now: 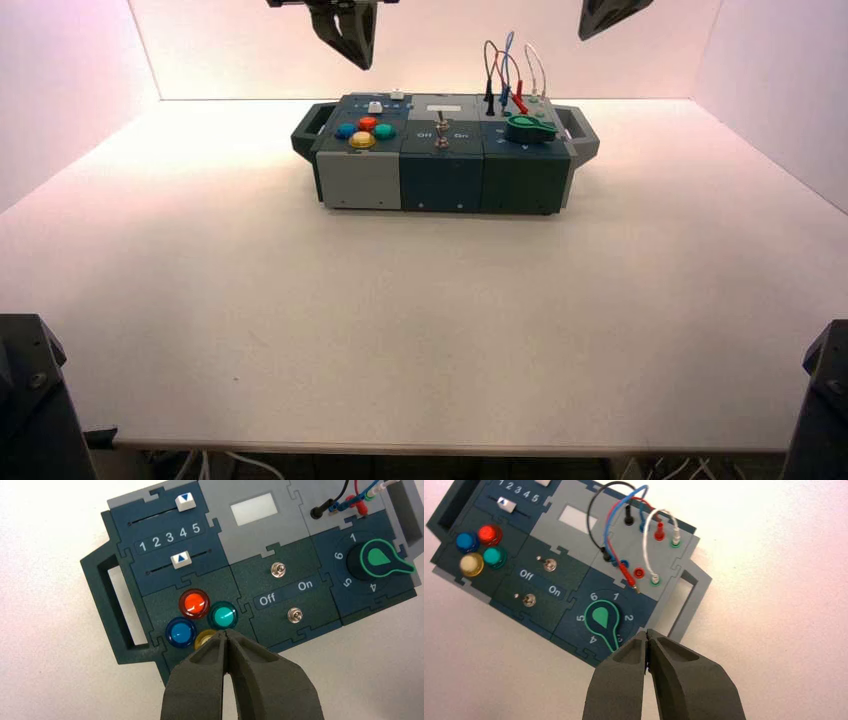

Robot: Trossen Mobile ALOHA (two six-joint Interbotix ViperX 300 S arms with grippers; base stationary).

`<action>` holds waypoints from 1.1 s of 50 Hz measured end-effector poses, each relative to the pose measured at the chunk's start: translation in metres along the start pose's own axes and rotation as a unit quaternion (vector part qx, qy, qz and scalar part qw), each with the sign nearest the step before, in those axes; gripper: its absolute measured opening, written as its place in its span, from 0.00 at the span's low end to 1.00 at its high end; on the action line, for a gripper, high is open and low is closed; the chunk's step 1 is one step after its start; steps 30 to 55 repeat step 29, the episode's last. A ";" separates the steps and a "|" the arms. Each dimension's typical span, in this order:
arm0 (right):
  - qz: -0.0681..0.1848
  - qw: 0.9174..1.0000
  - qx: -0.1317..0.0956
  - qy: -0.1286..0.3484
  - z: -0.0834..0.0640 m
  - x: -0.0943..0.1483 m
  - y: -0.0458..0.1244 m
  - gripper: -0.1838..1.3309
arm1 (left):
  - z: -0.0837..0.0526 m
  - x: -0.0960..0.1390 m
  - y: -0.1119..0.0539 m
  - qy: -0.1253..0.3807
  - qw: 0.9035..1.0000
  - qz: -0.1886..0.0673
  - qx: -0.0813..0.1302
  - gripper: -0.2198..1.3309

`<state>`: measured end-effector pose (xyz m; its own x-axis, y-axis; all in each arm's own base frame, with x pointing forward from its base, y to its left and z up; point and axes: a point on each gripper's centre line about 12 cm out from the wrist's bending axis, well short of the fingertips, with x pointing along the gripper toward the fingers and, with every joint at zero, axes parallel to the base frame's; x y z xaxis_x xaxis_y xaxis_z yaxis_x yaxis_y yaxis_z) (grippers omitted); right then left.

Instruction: Flip the bottom switch off with the left gripper.

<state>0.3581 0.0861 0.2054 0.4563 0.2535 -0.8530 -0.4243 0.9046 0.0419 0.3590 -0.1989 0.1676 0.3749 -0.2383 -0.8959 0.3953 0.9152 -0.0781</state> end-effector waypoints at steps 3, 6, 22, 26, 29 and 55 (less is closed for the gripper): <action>0.000 1.000 -0.001 -0.001 0.001 0.000 0.000 0.03 | 0.000 0.000 0.000 -0.001 1.000 0.000 0.001 0.03; 0.000 1.000 -0.001 -0.002 0.001 -0.002 0.001 0.03 | 0.001 0.000 0.001 -0.002 1.000 0.001 0.000 0.04; -0.003 1.000 -0.005 -0.017 0.005 -0.012 0.003 0.03 | 0.002 0.000 0.001 -0.009 1.000 0.001 0.001 0.03; -0.003 1.000 -0.005 -0.017 0.004 -0.012 0.003 0.03 | 0.002 0.000 0.001 -0.009 1.000 0.001 0.001 0.03; -0.002 1.000 -0.005 -0.018 0.004 -0.012 0.003 0.03 | 0.002 0.000 0.001 -0.009 1.000 0.001 0.001 0.04; -0.002 1.000 -0.005 -0.018 0.004 -0.012 0.003 0.03 | 0.002 0.000 0.001 -0.009 1.000 0.001 0.001 0.04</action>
